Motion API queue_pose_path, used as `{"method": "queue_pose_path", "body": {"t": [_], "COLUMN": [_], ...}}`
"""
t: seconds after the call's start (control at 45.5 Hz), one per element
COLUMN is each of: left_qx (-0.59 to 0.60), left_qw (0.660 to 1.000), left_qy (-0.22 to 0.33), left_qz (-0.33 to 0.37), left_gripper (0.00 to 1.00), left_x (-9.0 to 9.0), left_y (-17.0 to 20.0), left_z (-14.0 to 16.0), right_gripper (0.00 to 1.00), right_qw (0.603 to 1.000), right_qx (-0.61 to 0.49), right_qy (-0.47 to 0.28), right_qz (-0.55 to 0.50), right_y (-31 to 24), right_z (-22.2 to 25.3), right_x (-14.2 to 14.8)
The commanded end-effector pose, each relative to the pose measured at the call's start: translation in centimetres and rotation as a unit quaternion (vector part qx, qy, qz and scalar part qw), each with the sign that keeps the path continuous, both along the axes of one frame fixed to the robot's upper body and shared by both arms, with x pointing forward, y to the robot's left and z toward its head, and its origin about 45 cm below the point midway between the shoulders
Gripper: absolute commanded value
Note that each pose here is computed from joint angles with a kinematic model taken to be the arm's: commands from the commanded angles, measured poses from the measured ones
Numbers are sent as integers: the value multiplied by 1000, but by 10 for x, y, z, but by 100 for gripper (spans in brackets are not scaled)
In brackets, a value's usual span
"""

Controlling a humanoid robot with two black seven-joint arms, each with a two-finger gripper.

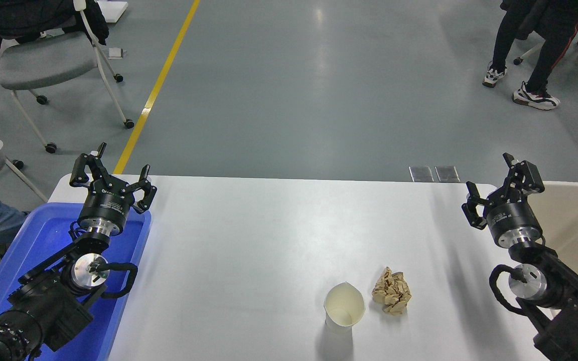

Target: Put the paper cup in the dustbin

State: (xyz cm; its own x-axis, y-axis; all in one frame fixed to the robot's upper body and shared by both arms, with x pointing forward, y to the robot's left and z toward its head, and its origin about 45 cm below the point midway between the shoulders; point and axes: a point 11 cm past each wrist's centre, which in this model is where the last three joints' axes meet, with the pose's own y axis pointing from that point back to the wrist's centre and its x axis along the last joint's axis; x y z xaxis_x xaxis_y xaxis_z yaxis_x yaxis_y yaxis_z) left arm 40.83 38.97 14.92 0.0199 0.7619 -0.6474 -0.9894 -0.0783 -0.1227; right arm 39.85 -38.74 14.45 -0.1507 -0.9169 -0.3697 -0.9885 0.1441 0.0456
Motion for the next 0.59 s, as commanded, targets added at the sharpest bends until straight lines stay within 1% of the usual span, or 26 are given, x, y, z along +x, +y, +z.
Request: {"method": "queue_pose_path", "body": {"t": [0.0, 0.571], "left_qx": [0, 0], "left_qw": [1000, 1000], "left_qy": [1, 0], "left_qz": [-1, 1], "left_gripper": [100, 100], "left_x": [0, 0], "left_y": [0, 0], "left_z": [0, 0], "right_gripper": [99, 99], "right_qw": [1000, 1000], "right_qx": [0, 0], "right_qy": [0, -1], "right_qz": [0, 0], "right_y": [0, 0], "right_z": [0, 1], "right_x": [0, 1]}}
